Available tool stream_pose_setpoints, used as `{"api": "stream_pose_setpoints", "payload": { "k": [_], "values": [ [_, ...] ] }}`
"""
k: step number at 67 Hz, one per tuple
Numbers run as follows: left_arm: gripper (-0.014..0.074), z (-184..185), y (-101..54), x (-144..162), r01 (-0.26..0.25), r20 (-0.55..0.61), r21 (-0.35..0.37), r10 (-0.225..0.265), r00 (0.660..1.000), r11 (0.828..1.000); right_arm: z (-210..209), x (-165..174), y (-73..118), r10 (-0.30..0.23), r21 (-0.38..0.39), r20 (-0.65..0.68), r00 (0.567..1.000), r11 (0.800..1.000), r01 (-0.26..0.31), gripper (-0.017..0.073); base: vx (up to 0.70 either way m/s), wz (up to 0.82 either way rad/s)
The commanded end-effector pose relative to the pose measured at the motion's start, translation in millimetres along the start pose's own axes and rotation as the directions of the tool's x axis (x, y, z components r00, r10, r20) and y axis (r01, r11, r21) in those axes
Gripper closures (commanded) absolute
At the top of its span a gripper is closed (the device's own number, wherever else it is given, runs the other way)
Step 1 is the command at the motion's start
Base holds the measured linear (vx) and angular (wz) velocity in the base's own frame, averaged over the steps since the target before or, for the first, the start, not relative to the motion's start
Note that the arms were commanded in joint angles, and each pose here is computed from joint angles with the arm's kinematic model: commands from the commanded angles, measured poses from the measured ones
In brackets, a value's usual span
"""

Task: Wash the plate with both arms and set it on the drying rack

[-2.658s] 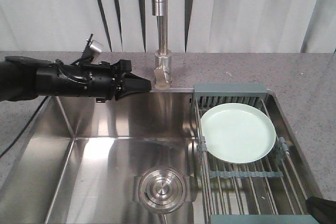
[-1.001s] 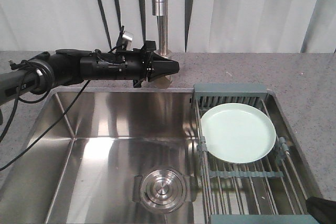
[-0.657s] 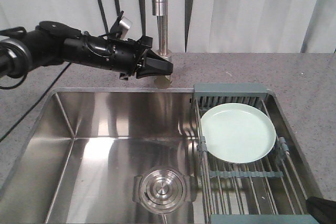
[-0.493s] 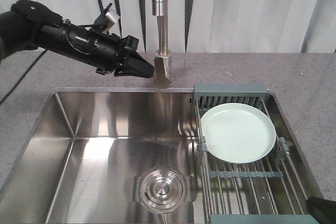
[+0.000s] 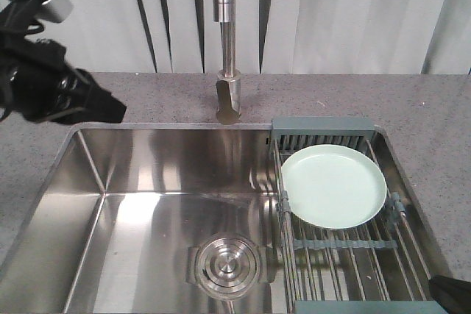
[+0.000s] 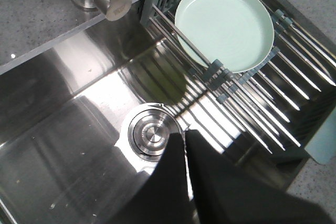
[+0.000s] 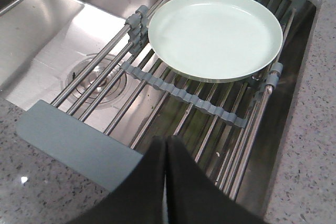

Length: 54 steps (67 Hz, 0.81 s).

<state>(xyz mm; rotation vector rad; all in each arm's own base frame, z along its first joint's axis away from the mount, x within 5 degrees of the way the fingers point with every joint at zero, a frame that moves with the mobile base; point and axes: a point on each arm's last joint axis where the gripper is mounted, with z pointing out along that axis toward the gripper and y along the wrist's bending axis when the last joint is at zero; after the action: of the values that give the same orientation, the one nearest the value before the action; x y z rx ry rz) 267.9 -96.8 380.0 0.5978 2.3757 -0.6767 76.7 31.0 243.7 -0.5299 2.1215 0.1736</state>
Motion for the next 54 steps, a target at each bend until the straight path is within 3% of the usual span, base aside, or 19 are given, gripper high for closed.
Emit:
{"api": "stream_pose_setpoints", "payload": {
  "k": [1, 13, 24, 33, 54],
  "values": [
    [0.06, -24.5, -15.4, 23.2, -0.005, 0.138, -0.032, 0.01, 0.99, 0.999, -4.1, -14.0, -3.3, -0.008, 0.03, 0.09, 0.996, 1.0, 0.005, 0.0564, 0.0, 0.0],
    [0.06, -26.7, -19.6, 101.1, 0.029, 0.213, -0.107, -0.005, 0.977, 0.994, -4.3, -15.2, -3.7, -0.008, 0.035, 0.103, 0.995, 0.999, 0.005, 0.0564, 0.0, 0.0],
    [0.06, -23.2, -16.8, 153.1, 0.065, 0.303, -0.175, -0.009, 0.953, 0.983, -4.4, -16.0, -4.0, -0.009, 0.038, 0.111, 0.994, 0.999, 0.004, 0.0564, 0.0, 0.0],
    [0.06, -24.9, -17.7, 171.9, 0.07, 0.35, -0.196, 0.003, 0.937, 0.978, -4.4, -15.9, -3.9, -0.009, 0.037, 0.11, 0.994, 0.999, 0.005, 0.0564, 0.0, 0.0],
    [0.06, -28.9, -21.7, 175.7, 0.064, 0.362, -0.186, 0.008, 0.932, 0.981, -4.3, -15.2, -3.7, -0.008, 0.035, 0.103, 0.995, 0.999, 0.005, 0.0564, 0.0, 0.0]
  ]
}}
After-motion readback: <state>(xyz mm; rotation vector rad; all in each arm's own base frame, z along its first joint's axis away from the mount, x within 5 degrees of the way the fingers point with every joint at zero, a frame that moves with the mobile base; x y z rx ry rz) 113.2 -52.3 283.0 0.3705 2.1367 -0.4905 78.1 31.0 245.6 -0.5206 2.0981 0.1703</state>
